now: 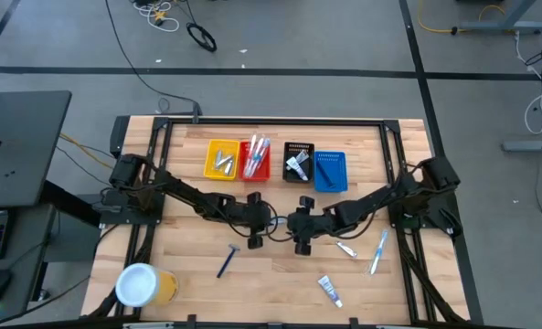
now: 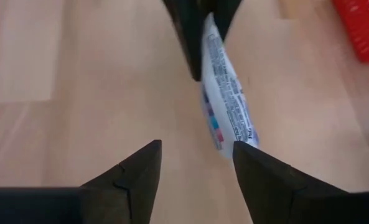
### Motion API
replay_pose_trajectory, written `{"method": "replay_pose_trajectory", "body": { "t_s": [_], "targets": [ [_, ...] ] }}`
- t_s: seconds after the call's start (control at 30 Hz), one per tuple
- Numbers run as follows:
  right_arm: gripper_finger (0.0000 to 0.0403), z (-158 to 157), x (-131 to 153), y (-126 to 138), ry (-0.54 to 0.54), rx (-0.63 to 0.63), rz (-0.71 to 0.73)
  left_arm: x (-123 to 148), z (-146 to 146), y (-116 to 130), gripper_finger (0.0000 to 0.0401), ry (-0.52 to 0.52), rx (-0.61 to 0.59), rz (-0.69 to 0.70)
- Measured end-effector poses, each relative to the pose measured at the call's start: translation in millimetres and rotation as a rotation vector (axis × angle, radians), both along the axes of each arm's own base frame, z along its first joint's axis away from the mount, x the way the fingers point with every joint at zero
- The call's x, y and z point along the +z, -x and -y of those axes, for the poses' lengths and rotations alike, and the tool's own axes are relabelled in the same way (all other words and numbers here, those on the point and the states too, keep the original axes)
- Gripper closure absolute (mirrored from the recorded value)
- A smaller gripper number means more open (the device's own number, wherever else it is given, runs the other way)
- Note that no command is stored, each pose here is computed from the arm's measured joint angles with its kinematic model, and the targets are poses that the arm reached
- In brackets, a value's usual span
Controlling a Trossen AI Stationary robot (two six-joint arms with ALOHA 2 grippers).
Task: Pick & Place Travel size toiletries
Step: Put the white toothpaste into the black bin
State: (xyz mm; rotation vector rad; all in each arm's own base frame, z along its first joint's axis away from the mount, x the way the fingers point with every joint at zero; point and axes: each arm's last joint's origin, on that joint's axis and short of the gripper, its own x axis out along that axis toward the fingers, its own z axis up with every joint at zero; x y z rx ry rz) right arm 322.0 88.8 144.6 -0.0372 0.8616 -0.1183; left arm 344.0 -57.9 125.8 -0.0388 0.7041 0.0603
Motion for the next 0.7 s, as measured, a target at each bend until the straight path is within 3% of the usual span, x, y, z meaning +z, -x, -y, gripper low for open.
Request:
{"method": "replay_pose_trajectory", "body": {
  "t_s": [0.3,0.7],
  "targets": [
    [0.0191,2.2,-0.7,-1.8,0.116,-0.008,0.02,1.4,0.7,-0.5,0.0383,0.016,-0.014,0.006],
    [0.0191,3.5,0.7,-5.3,0.042,0.047,0.033,7.7,9.2,-3.7,0.0383,-0.03,-0.078,0.08]
  ]
}}
